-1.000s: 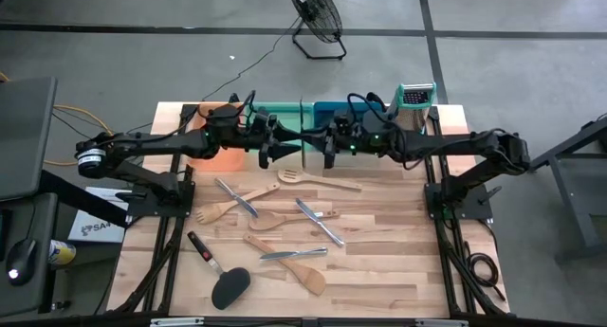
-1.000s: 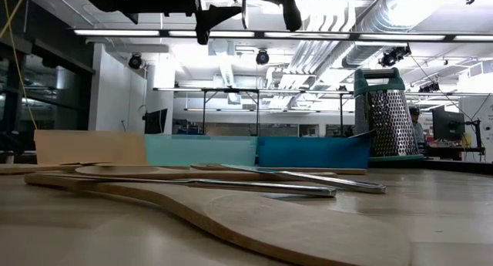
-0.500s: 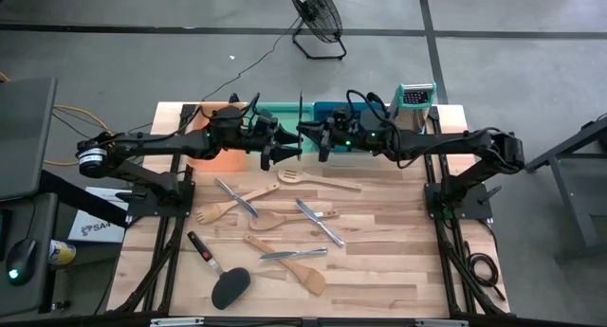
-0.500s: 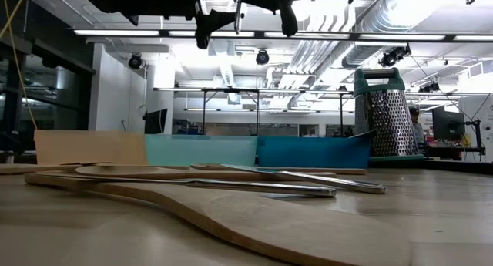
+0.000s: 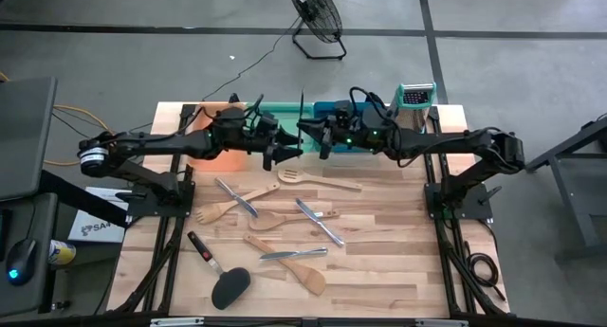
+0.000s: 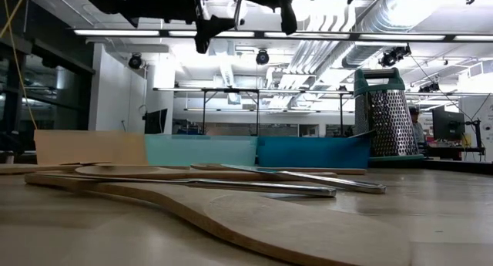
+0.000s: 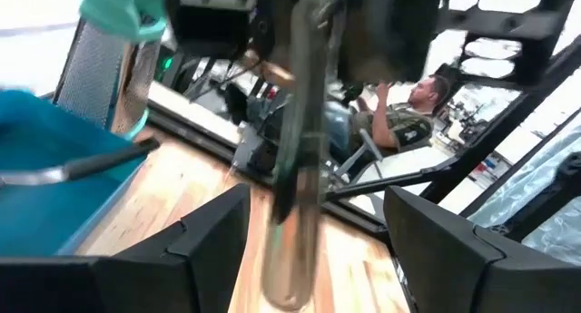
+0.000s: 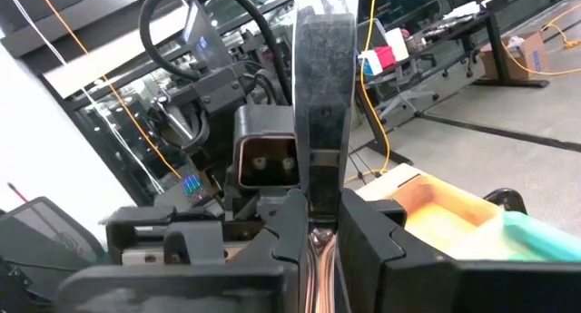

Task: Pick & Place Kitchen Items
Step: Put the silver table knife into the green bin

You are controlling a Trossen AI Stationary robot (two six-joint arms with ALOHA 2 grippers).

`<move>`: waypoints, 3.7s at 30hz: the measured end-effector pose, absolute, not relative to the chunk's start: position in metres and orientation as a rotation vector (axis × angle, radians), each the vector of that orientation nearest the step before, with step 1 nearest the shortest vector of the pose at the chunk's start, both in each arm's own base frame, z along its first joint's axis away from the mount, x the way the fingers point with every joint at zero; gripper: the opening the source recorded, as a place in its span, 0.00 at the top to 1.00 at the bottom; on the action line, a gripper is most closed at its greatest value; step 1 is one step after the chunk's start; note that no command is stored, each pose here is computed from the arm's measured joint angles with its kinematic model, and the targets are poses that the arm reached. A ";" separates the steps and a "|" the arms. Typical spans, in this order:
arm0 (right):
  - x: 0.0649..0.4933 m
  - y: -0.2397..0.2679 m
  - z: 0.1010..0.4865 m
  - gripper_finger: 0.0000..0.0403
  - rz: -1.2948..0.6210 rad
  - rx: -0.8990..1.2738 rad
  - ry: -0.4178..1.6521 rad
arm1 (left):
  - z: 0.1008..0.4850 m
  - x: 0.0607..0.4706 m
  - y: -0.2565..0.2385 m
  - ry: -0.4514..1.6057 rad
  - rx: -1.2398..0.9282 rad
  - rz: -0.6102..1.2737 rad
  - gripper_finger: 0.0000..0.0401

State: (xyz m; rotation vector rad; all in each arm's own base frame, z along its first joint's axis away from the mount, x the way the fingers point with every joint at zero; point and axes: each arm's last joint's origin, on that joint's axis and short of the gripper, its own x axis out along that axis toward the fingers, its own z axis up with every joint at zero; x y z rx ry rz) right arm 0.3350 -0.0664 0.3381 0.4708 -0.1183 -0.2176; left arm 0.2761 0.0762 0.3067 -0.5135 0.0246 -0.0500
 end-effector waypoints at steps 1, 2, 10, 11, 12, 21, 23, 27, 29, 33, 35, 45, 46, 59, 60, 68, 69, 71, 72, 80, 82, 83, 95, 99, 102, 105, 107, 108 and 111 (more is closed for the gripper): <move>0.335 -0.066 0.337 0.92 -0.218 0.471 -0.116 | 0.305 0.277 0.075 0.039 -0.528 -0.047 0.38; 0.335 -0.066 0.337 0.92 -0.218 0.471 -0.115 | 0.304 0.277 0.075 0.042 -0.534 -0.047 0.38; 0.336 -0.066 0.337 0.92 -0.219 0.474 -0.113 | 0.306 0.277 0.075 0.033 -0.531 -0.050 0.48; 0.336 -0.066 0.337 0.92 -0.219 0.474 -0.113 | 0.306 0.277 0.075 0.033 -0.531 -0.050 0.52; 0.336 -0.066 0.337 0.92 -0.218 0.475 -0.113 | 0.306 0.277 0.075 0.033 -0.532 -0.049 0.55; 0.336 -0.066 0.337 0.92 -0.212 0.483 -0.112 | 0.305 0.276 0.075 0.042 -0.498 -0.062 0.85; 0.336 -0.066 0.336 0.92 -0.209 0.482 -0.109 | 0.305 0.276 0.075 0.044 -0.488 -0.071 0.85; 0.336 -0.066 0.336 0.92 -0.198 0.483 -0.102 | 0.305 0.276 0.074 0.049 -0.485 -0.077 0.85; 0.336 -0.066 0.335 0.91 -0.197 0.487 -0.096 | 0.304 0.276 0.074 0.057 -0.483 -0.075 0.85; 0.336 -0.065 0.334 0.79 -0.183 0.486 -0.080 | 0.303 0.276 0.074 0.065 -0.482 -0.080 0.85; 0.336 -0.065 0.334 0.72 -0.164 0.486 -0.071 | 0.303 0.276 0.074 0.062 -0.480 -0.083 0.85; 0.323 -0.064 0.340 0.61 -0.178 0.480 -0.005 | 0.303 0.276 0.074 0.063 -0.482 -0.074 0.85; 0.320 -0.064 0.341 0.62 -0.181 0.478 0.005 | 0.303 0.276 0.075 0.066 -0.484 -0.068 0.85; 0.272 -0.061 0.361 0.63 -0.337 0.482 0.114 | 0.276 0.270 0.083 0.264 -0.526 0.331 0.85; 0.270 -0.061 0.362 0.63 -0.349 0.480 0.114 | 0.273 0.269 0.084 0.286 -0.523 0.373 0.85; 0.264 -0.060 0.361 0.63 -0.386 0.477 0.150 | 0.256 0.251 0.109 0.470 -0.476 0.527 0.85; 0.264 -0.060 0.361 0.63 -0.386 0.477 0.150 | 0.255 0.248 0.112 0.491 -0.461 0.529 0.85; 0.264 -0.060 0.360 0.63 -0.389 0.478 0.151 | 0.252 0.243 0.120 0.534 -0.436 0.526 0.85; 0.264 -0.060 0.360 0.63 -0.390 0.478 0.154 | 0.250 0.239 0.123 0.566 -0.423 0.526 0.85; 0.264 -0.061 0.360 0.63 -0.394 0.480 0.156 | 0.262 0.222 0.149 0.779 -0.245 0.564 0.85; 0.265 -0.061 0.359 0.63 -0.395 0.480 0.159 | 0.268 0.225 0.155 0.810 -0.194 0.565 0.85; 0.265 -0.061 0.359 0.63 -0.395 0.480 0.160 | 0.269 0.226 0.158 0.840 -0.171 0.567 0.85; 0.266 -0.062 0.357 0.63 -0.424 0.493 0.162 | 0.247 0.264 0.186 1.205 -0.219 0.601 0.85; 0.265 -0.062 0.355 0.63 -0.437 0.492 0.177 | 0.235 0.274 0.193 1.280 -0.234 0.591 0.85; 0.265 -0.062 0.354 0.63 -0.457 0.490 0.182 | 0.230 0.281 0.198 1.310 -0.231 0.584 0.85; 0.265 -0.062 0.354 0.63 -0.458 0.496 0.184 | 0.224 0.286 0.203 1.340 -0.194 0.599 0.85; 0.265 -0.062 0.354 0.63 -0.459 0.496 0.186 | 0.219 0.289 0.205 1.359 -0.192 0.597 0.85; 0.265 -0.062 0.354 0.63 -0.459 0.497 0.186 | 0.217 0.289 0.206 1.363 -0.192 0.597 0.85; 0.265 -0.062 0.354 0.63 -0.459 0.497 0.187 | 0.206 0.291 0.208 1.407 -0.184 0.589 0.85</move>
